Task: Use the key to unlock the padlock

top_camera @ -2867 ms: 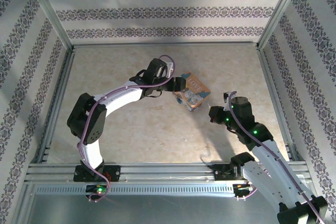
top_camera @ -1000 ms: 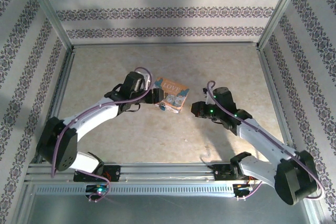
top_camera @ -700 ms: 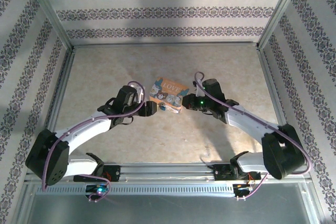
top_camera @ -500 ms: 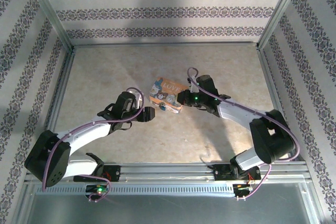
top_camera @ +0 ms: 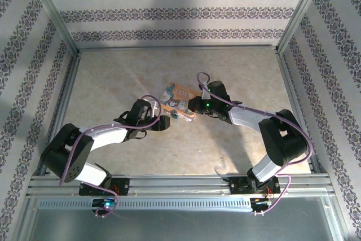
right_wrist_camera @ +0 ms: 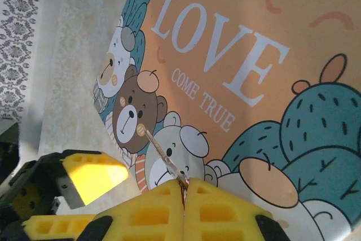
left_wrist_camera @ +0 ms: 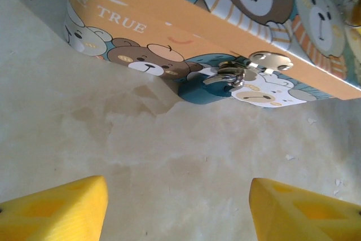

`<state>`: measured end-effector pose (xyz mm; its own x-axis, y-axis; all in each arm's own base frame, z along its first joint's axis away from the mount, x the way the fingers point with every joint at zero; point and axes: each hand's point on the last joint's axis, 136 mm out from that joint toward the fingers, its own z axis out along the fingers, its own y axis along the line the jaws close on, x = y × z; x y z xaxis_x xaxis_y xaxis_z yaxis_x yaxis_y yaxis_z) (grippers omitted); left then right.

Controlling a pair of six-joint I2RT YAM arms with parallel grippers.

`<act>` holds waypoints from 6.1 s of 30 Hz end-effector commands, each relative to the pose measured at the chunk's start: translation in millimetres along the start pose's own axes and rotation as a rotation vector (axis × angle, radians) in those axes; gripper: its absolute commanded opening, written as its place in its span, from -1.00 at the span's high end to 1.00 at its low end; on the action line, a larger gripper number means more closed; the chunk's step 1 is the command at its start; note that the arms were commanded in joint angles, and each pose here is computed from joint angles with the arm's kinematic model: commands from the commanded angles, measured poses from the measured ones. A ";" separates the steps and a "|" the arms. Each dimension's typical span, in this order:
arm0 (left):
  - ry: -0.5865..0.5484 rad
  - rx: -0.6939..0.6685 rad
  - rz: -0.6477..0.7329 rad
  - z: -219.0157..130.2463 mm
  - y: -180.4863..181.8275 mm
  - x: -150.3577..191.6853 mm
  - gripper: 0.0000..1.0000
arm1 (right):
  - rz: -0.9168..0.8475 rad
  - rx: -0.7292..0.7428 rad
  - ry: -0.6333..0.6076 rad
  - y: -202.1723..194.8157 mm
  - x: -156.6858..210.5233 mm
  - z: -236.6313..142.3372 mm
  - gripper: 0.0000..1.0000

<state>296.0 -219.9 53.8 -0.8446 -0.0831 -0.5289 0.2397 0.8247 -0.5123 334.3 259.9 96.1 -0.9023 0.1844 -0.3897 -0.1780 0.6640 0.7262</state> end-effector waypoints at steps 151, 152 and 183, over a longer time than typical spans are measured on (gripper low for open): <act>0.013 0.307 -0.223 62.3 -90.0 -41.5 0.54 | -0.353 0.282 -0.164 -30.0 62.8 4.0 1.00; 0.015 0.307 -0.223 62.3 -89.9 -40.8 0.55 | -0.350 0.287 -0.170 -30.7 61.4 3.6 1.00; 0.017 0.302 -0.228 64.4 -88.8 -40.6 0.56 | -0.343 0.271 -0.167 -31.0 65.1 3.5 1.00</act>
<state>334.5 -311.4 59.6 -0.9116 -0.2349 -0.3375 0.1237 0.6261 -0.7698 286.2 250.6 39.8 -0.7439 0.0213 -0.6679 -0.3025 0.8805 0.3650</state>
